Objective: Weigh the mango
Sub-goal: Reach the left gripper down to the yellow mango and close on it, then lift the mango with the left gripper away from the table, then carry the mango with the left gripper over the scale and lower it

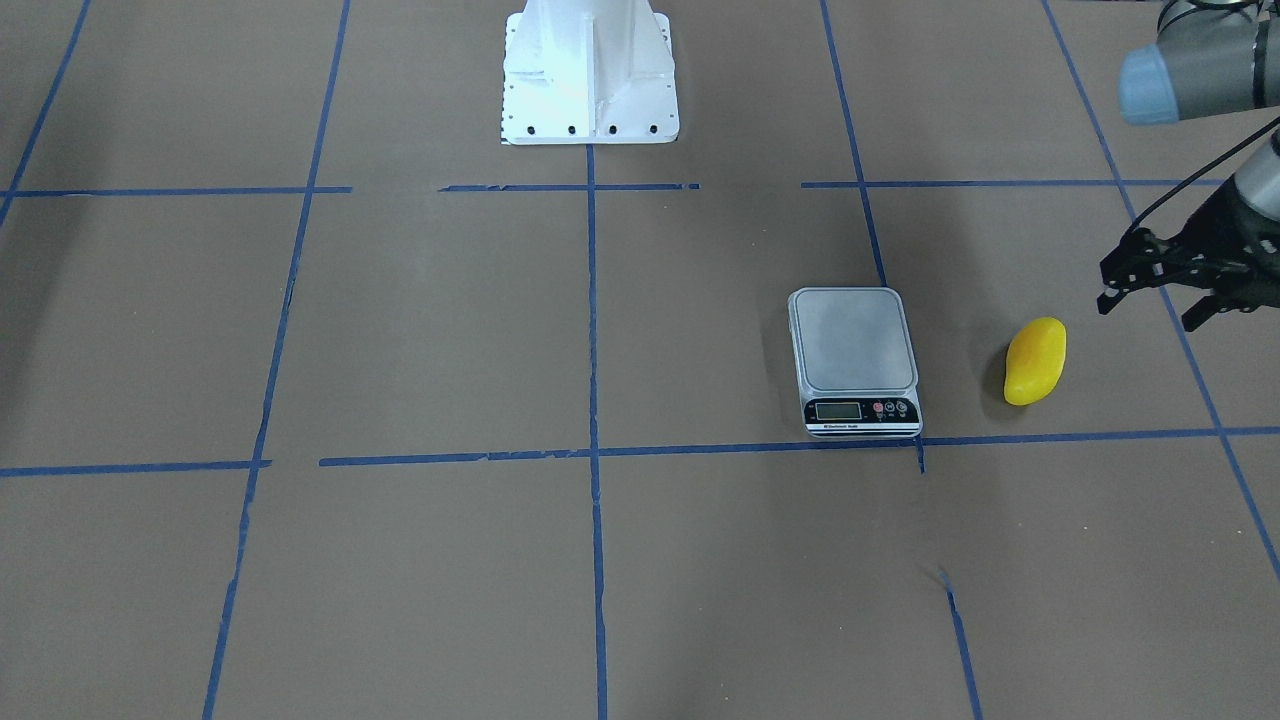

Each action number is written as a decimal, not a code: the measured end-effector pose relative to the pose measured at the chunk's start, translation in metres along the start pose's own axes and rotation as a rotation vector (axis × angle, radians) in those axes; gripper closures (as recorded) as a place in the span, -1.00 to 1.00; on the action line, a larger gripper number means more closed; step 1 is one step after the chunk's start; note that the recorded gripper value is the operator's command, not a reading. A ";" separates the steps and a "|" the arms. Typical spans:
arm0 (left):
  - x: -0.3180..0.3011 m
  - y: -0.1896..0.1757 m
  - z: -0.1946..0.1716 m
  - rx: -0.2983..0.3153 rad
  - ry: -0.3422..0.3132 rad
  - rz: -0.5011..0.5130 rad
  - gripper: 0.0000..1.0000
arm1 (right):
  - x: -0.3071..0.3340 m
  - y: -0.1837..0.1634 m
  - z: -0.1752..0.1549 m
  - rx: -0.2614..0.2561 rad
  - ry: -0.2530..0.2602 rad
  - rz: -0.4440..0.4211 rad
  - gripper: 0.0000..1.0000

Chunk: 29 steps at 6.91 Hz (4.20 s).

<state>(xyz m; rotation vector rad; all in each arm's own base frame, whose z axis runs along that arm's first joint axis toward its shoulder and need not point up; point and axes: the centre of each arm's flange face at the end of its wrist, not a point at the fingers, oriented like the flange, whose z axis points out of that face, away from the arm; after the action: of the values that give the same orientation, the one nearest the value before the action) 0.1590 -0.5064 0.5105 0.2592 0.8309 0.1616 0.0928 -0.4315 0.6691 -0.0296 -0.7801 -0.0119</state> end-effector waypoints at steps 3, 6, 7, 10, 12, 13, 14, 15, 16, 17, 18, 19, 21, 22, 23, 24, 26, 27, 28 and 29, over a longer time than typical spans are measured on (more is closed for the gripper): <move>0.009 0.021 0.079 0.002 0.015 -0.024 -1.00 | 0.000 0.000 0.000 -0.001 0.000 0.000 -1.00; 0.025 0.030 0.119 -0.044 0.004 -0.017 -1.00 | 0.000 0.000 0.000 0.000 0.000 0.000 -1.00; 0.026 0.030 0.125 -0.051 0.001 -0.016 -0.25 | 0.000 0.000 0.000 0.000 0.000 0.000 -1.00; 0.029 0.028 0.125 -0.050 0.007 -0.007 1.00 | 0.000 0.000 0.000 0.000 0.000 0.000 -1.00; 0.038 0.018 0.093 -0.018 0.020 -0.008 1.00 | 0.000 0.000 0.000 0.000 0.000 0.000 -1.00; 0.038 0.004 0.053 -0.001 0.005 -0.013 1.00 | 0.000 0.000 0.000 0.000 0.000 0.000 -1.00; 0.038 -0.009 0.005 0.003 -0.027 0.002 1.00 | 0.000 0.000 0.000 0.000 0.000 0.000 -1.00; 0.034 -0.022 -0.056 0.006 -0.076 0.008 1.00 | 0.000 0.000 0.000 0.000 0.000 0.000 -1.00; 0.026 -0.031 -0.110 0.022 -0.114 -0.005 1.00 | 0.000 0.000 0.000 0.000 0.000 0.000 -1.00; 0.026 -0.036 -0.140 0.038 -0.128 -0.026 1.00 | 0.000 0.000 0.000 0.000 0.000 0.000 -1.00; 0.036 -0.044 -0.152 0.051 -0.119 -0.062 1.00 | 0.000 0.000 0.000 0.000 0.000 0.000 -1.00; 0.065 -0.052 -0.152 0.055 -0.082 -0.108 1.00 | 0.000 0.000 0.000 0.000 0.000 0.000 -1.00; 0.163 -0.061 -0.132 0.017 0.022 -0.189 1.00 | 0.000 0.000 0.000 0.000 0.000 0.000 -1.00; 0.208 -0.061 -0.118 -0.013 0.059 -0.218 1.00 | 0.000 0.000 0.000 0.000 0.000 0.000 -1.00; 0.239 -0.059 -0.095 -0.044 0.071 -0.227 1.00 | 0.000 0.000 0.000 0.000 0.000 0.000 -1.00; 0.253 -0.060 -0.062 -0.058 0.065 -0.218 1.00 | 0.000 0.000 0.000 0.000 0.000 0.000 -1.00; 0.252 -0.067 0.010 -0.042 0.078 -0.209 1.00 | 0.000 0.000 0.000 0.000 0.000 0.000 -1.00; 0.251 -0.062 0.039 -0.037 0.078 -0.206 1.00 | 0.000 0.000 0.000 0.000 0.000 0.000 -1.00; 0.249 -0.058 0.061 -0.040 0.064 -0.207 1.00 | 0.000 0.000 0.000 0.000 0.000 0.000 -1.00; 0.246 -0.053 0.075 -0.042 0.051 -0.206 1.00 | 0.000 0.000 0.000 0.000 0.000 -0.001 -1.00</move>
<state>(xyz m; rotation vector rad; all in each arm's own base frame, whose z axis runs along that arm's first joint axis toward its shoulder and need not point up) 0.3800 -0.5101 0.3696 0.1288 0.8981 -0.0074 0.0928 -0.4315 0.6691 -0.0294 -0.7801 -0.0125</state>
